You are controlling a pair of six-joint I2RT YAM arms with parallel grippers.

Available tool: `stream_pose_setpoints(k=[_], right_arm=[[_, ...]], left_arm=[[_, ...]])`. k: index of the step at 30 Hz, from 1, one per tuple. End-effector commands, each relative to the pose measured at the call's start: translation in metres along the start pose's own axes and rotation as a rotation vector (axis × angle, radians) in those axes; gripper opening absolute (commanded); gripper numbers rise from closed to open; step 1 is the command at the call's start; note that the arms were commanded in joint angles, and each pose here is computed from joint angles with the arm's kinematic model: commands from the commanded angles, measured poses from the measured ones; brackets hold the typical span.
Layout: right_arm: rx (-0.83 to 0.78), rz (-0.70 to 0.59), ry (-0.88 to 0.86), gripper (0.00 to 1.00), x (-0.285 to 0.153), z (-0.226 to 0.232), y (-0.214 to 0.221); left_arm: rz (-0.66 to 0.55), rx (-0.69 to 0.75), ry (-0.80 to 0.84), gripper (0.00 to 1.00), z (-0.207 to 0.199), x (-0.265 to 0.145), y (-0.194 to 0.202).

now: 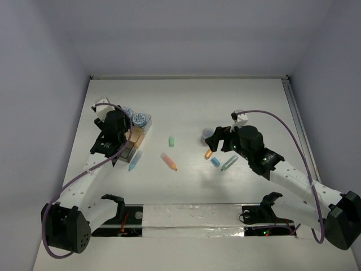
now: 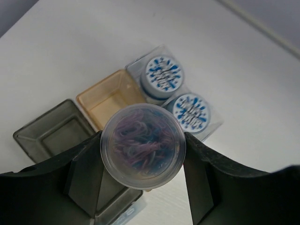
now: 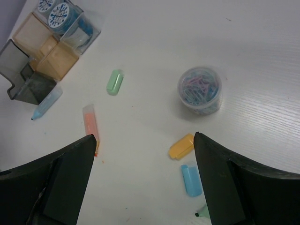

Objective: Sort the stationery into containers
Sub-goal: Place the stationery in the storage box.

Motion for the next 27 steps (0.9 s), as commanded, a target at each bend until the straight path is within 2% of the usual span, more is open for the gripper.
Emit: stream_pose_setpoints(k=[1, 6, 9, 17, 19, 20, 24, 27], right_arm=[[0.004, -0.053, -0.065, 0.90, -0.005, 0.008, -0.010], [0.002, -0.046, -0.069, 0.90, -0.008, 0.009, -0.010], [-0.001, -0.048, -0.065, 0.90, -0.010, 0.008, -0.011], [0.000, -0.057, -0.064, 0.90, -0.012, 0.008, -0.012], [0.000, -0.053, -0.061, 0.90, -0.011, 0.008, -0.011], [0.000, -0.051, -0.061, 0.90, -0.010, 0.007, -0.011], [-0.002, -0.043, -0.055, 0.97, -0.009, 0.007, -0.010], [-0.004, -0.038, -0.046, 0.97, -0.008, 0.006, -0.009]], left_arm=[[-0.017, -0.064, -0.030, 0.33, 0.006, 0.004, 0.001], [-0.032, -0.027, -0.144, 0.33, 0.015, 0.026, 0.003], [-0.002, 0.014, -0.210, 0.33, 0.023, 0.045, 0.010], [-0.006, 0.039, -0.250, 0.33, 0.021, 0.068, 0.009], [0.002, 0.047, -0.256, 0.35, 0.020, 0.071, 0.011], [0.002, 0.051, -0.258, 0.44, 0.021, 0.072, 0.012], [0.012, 0.062, -0.276, 0.67, 0.021, 0.078, 0.016], [0.024, 0.074, -0.295, 0.73, 0.023, 0.083, 0.021]])
Point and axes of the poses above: each gripper's point midway between its finger pads, its own x axis out along the fingers, its own z axis along the line the jaws close on, y = z × x, the point moved 8 cm from there along -x, back along the fingers, and after that the axes turned 9 degrees about -x, right-handed, at the moved point
